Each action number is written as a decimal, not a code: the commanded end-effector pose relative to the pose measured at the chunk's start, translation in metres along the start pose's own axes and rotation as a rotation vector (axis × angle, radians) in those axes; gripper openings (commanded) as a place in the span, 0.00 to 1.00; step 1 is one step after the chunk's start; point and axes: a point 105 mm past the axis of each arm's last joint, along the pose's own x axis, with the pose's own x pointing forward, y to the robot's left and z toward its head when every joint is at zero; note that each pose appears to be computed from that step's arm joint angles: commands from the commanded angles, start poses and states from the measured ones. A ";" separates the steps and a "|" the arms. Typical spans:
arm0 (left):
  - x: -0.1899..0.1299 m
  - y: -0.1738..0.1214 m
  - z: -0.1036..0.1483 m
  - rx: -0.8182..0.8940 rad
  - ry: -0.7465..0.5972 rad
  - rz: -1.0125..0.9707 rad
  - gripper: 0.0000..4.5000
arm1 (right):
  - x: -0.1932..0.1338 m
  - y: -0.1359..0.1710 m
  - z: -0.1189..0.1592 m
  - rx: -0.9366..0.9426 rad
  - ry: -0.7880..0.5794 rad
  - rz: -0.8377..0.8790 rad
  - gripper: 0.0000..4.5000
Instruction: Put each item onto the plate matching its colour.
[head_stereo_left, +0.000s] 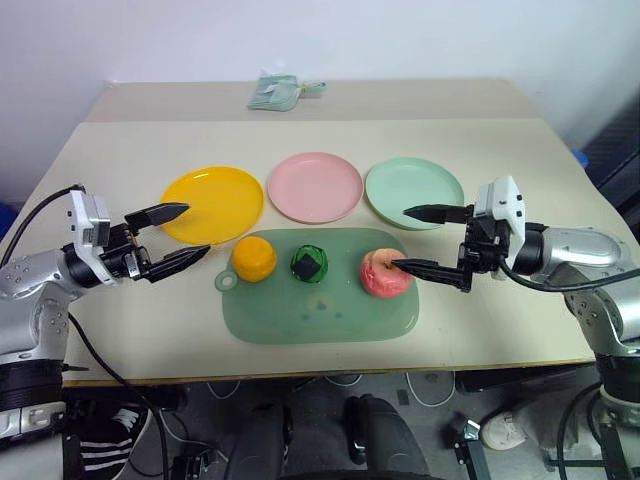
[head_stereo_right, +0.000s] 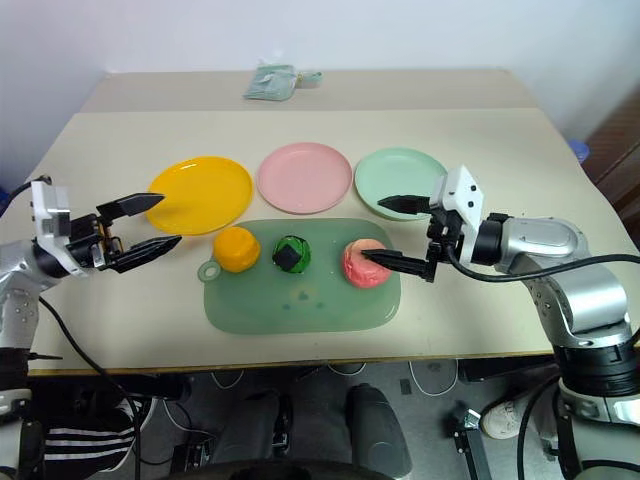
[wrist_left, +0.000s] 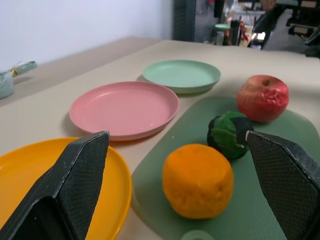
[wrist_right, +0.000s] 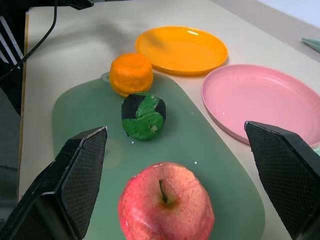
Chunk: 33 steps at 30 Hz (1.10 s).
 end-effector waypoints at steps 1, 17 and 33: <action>0.000 0.006 0.018 0.050 -0.031 0.000 1.00 | 0.002 0.000 0.009 -0.059 -0.023 -0.009 0.99; 0.009 -0.012 0.016 0.009 -0.032 -0.063 1.00 | -0.003 0.000 0.028 -0.053 -0.092 -0.022 0.99; 0.046 -0.010 -0.023 -0.029 0.063 -0.063 1.00 | 0.009 0.014 0.044 -0.031 -0.037 0.094 0.99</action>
